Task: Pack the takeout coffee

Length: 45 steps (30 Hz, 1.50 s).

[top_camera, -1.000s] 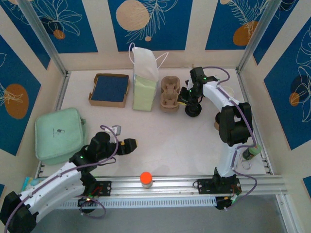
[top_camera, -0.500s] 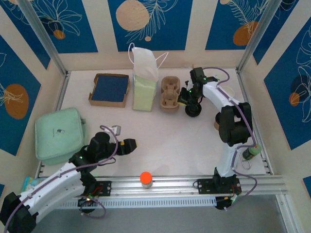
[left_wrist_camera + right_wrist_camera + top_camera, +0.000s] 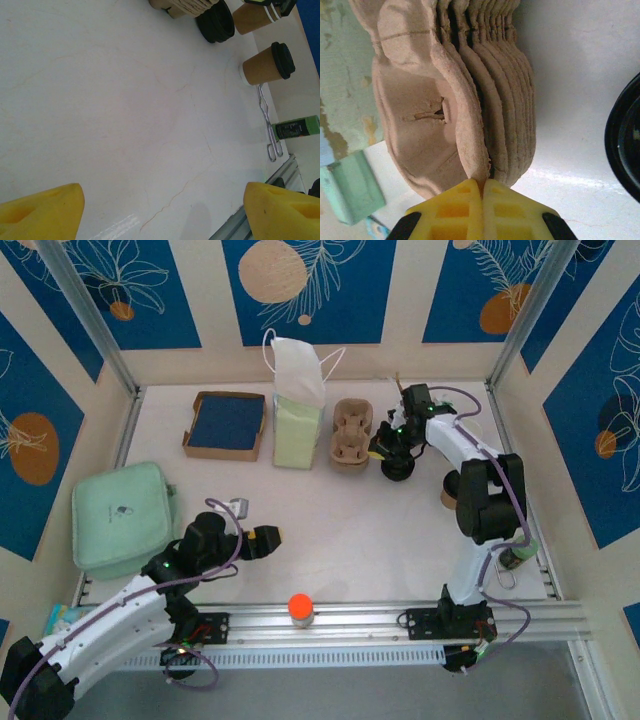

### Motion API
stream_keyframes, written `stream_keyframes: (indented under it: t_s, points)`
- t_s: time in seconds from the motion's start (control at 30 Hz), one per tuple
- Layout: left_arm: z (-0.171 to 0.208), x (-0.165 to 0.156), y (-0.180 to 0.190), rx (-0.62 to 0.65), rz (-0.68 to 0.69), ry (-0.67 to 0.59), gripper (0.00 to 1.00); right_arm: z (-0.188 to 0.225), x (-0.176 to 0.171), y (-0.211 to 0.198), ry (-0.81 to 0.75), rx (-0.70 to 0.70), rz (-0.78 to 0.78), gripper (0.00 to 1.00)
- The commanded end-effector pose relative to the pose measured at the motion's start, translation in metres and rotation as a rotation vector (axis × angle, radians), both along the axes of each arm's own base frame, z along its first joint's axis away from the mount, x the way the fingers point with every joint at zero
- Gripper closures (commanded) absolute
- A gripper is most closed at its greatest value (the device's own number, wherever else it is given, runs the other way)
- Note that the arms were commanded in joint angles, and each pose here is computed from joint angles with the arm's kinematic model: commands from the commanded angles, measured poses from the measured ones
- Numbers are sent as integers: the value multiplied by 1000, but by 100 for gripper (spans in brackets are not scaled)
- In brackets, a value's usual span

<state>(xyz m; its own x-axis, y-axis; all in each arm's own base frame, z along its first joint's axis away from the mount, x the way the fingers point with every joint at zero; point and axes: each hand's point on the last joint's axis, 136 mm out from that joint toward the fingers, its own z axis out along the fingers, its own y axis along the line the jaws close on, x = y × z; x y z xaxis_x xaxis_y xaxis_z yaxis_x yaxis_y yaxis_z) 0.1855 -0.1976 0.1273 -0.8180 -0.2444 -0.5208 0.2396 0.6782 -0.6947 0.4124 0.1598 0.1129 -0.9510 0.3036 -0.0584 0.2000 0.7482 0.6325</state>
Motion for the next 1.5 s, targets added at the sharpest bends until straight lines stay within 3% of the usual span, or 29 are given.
stream_keyframes:
  t_s: [0.0,0.53,0.7,1.1,1.23,1.47]
  points:
    - [-3,2,5,6,27,5,17,18,-4,7,2,100,-14,97]
    - [2,3,4,-5,26,-2,17,28,-12,6,11,126,-23,96]
    - [3,3,4,-9,25,-5,17,33,-15,0,-25,47,-21,86]
    - [7,7,-1,-20,16,-9,17,41,-19,4,-61,-16,1,81]
    - [11,9,-5,-22,7,-15,17,41,-25,10,-74,-56,23,71]
    - [14,15,-13,-25,-9,-16,17,47,-37,39,-201,-261,164,64]
